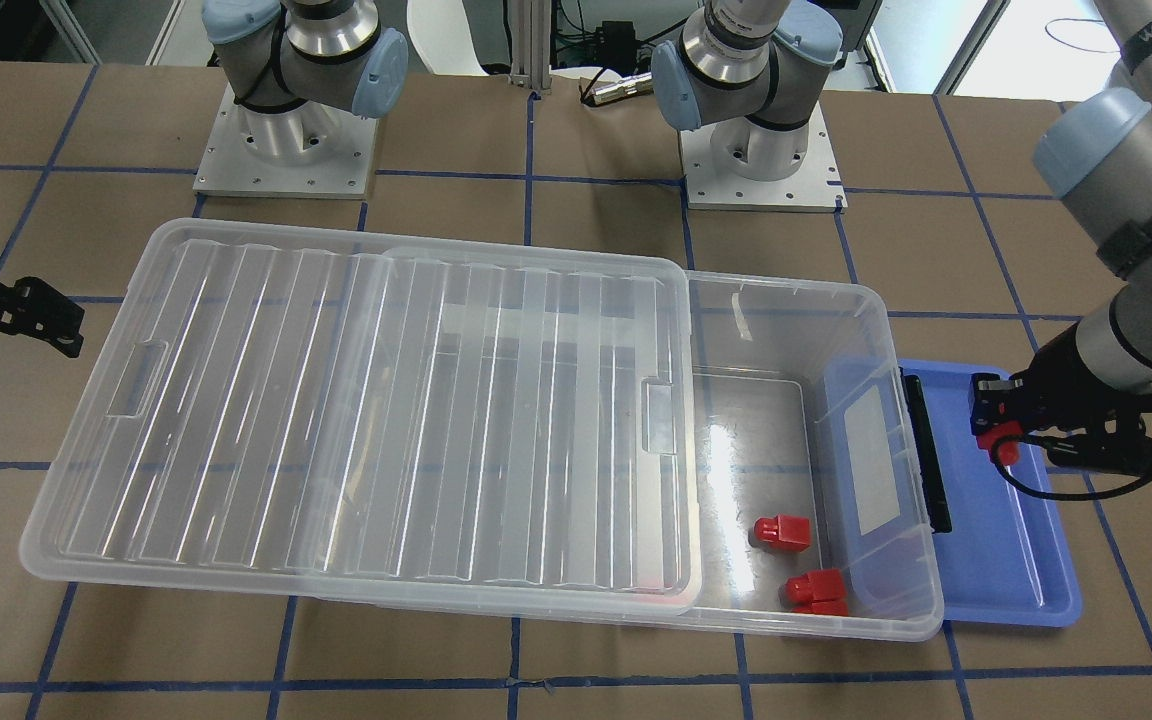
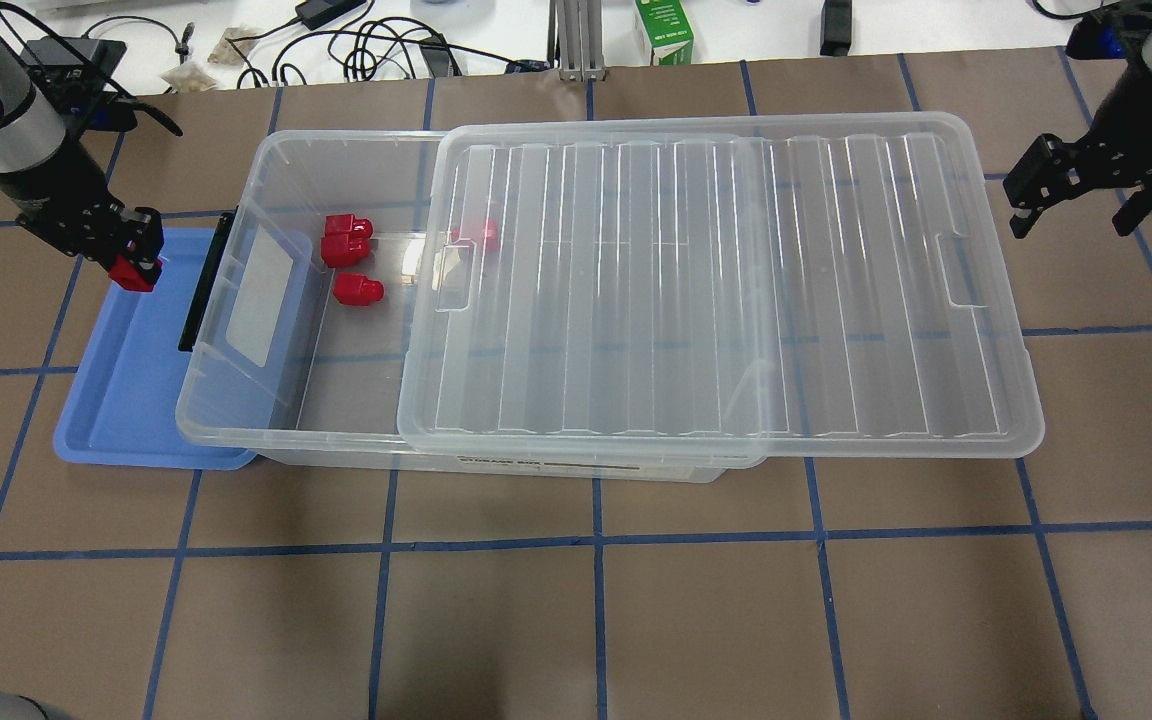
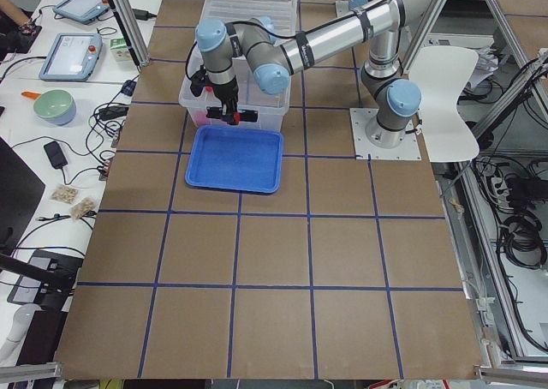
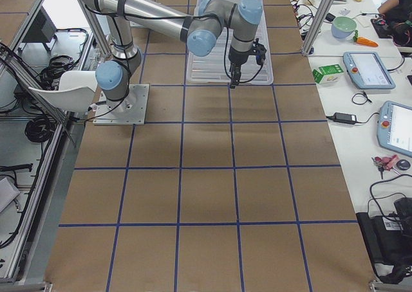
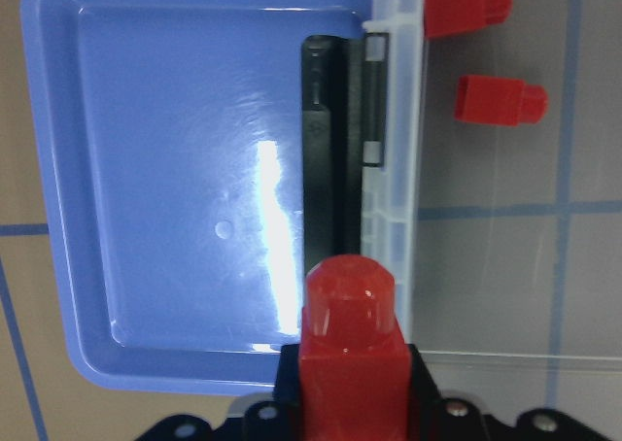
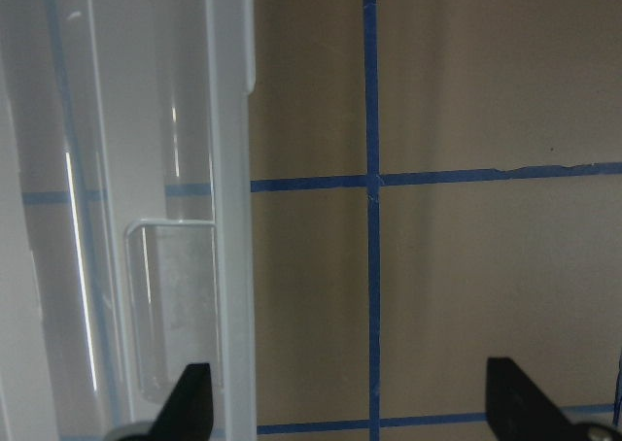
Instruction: Place red block in blue tray from box
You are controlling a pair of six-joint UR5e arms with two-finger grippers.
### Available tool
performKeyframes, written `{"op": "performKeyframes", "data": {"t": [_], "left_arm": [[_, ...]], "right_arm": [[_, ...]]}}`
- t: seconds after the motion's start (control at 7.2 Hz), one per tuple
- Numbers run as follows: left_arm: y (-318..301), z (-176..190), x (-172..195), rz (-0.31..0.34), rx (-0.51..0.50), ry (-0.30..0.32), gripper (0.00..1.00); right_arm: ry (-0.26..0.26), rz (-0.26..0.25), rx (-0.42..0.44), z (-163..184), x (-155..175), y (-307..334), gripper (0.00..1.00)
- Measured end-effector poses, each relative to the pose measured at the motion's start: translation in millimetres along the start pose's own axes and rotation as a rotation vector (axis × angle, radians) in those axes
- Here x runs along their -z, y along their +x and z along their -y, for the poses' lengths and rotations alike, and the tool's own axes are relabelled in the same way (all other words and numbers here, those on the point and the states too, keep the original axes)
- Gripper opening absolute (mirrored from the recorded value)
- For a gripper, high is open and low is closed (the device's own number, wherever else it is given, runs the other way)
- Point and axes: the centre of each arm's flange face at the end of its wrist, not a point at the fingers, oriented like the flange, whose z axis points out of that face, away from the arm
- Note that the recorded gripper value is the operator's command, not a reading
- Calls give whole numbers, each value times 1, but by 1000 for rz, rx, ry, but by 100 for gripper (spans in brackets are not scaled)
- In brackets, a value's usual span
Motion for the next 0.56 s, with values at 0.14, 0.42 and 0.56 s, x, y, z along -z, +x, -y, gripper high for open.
{"op": "performKeyframes", "data": {"t": [0.14, 0.42, 0.56], "left_arm": [[-18, 4, -30, -4, -26, 14, 0], [-36, 11, -86, -20, -33, 39, 0], [-40, 14, -109, -32, -32, 31, 0]], "right_arm": [[-19, 2, 15, 0, -10, 2, 100], [-36, -15, 21, -2, -25, 5, 100], [-43, -25, 20, -4, -30, 6, 100]]}}
